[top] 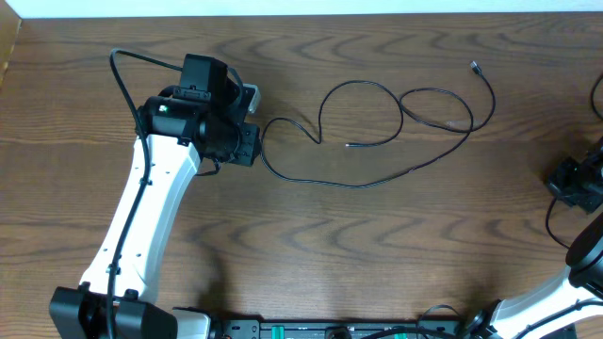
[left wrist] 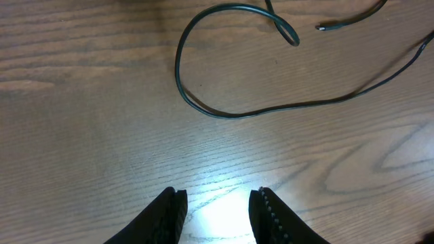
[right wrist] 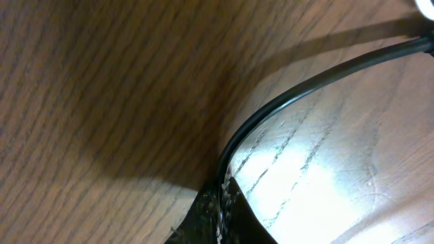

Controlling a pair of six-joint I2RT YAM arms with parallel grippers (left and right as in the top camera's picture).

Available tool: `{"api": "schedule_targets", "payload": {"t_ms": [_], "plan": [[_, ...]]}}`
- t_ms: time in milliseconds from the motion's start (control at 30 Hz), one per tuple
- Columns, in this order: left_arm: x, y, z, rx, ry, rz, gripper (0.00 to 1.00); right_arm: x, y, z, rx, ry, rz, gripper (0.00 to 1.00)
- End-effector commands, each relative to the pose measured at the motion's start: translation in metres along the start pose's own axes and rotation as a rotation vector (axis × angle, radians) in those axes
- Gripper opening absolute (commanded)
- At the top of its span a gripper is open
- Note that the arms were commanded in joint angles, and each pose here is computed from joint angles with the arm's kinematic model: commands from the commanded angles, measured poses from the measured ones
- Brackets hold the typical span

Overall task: Untangle cables
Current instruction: 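Move the right gripper left over the central black cable and descend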

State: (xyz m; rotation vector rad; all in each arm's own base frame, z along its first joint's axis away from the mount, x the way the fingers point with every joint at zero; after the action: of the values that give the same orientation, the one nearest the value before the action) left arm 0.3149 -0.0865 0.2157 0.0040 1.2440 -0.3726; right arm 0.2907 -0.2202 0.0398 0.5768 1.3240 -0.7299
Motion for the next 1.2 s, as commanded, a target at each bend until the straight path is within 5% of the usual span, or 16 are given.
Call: {"api": "schedule_targets", "payload": {"t_ms": [0, 833, 1167], "plan": [[0.002, 0.001, -0.001, 0.005, 0.007, 0.000, 0.37, 0.000, -0.006, 0.002, 0.011, -0.021, -0.049, 0.01], [0.002, 0.001, -0.005, 0.000, 0.026, -0.001, 0.37, -0.074, -0.053, 0.134, 0.253, -0.497, -0.032, 0.01], [0.002, 0.001, -0.004, 0.001, 0.021, 0.000, 0.37, -0.085, -0.031, 0.131, 0.217, -0.399, 0.331, 0.09]]}}
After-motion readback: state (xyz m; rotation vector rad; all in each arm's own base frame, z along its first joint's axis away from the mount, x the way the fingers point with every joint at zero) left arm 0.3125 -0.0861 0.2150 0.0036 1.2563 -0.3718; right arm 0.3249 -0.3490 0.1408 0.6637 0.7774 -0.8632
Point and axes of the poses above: each gripper's point midway between its finger pads, its own x axis out along the fingers, its own y axis along the line the jaws close on, z = x × y, the point moved 4 cm from there along -x, back along the fingers
